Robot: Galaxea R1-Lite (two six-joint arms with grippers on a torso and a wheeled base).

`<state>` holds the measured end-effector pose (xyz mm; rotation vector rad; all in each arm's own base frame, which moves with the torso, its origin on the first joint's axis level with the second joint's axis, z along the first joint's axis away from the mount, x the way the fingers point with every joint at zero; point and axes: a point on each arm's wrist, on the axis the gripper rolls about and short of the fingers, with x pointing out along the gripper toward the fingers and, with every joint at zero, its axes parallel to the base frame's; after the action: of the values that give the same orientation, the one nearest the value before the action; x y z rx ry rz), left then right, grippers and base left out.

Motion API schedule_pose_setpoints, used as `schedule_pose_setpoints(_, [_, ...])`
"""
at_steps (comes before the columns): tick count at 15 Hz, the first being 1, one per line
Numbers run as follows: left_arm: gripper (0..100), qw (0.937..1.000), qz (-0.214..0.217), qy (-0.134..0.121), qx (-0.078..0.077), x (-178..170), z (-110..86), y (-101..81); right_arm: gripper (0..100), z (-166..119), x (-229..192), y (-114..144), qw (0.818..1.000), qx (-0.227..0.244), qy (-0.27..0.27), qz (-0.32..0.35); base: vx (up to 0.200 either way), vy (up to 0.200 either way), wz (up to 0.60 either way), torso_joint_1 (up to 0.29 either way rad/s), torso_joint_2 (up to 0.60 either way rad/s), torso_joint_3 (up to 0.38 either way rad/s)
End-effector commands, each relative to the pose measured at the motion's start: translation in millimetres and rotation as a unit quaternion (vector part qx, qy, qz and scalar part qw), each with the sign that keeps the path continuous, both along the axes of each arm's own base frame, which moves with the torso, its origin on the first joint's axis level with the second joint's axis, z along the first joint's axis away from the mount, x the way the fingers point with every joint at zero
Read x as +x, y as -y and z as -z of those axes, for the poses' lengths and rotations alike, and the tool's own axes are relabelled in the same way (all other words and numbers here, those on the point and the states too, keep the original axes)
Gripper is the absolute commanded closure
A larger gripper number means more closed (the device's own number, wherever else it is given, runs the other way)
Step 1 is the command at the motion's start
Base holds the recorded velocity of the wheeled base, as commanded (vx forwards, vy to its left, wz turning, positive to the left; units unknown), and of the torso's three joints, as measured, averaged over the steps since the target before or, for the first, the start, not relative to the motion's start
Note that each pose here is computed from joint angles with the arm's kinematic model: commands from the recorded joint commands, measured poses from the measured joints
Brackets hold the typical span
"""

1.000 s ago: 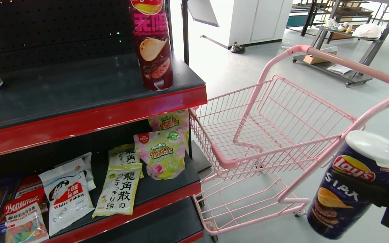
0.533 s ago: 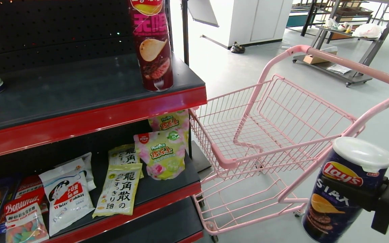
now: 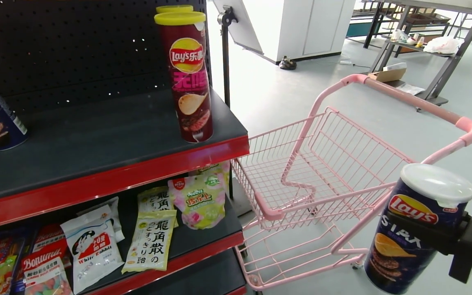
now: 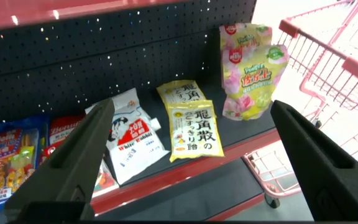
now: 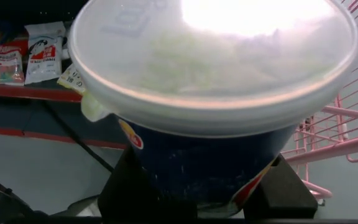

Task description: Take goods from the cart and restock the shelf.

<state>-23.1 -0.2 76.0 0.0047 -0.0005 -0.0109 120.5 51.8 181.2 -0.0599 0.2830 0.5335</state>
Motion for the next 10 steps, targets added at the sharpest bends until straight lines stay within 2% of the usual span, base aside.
schedule_pose_setpoints(1, [0,1.0000,0.000,-0.001,0.000,0,0.1,0.0,100,-2,1,-1,1.000,0.000,0.003,-0.001,0.000,0.000,0.00,0.159,-0.53,-0.378])
schedule_pose_setpoints(10, [0,1.0000,0.000,-0.001,0.000,0,0.1,0.0,100,-11,13,-5,1.000,0.000,0.008,-0.001,0.000,0.000,0.00,0.203,-0.56,-0.365])
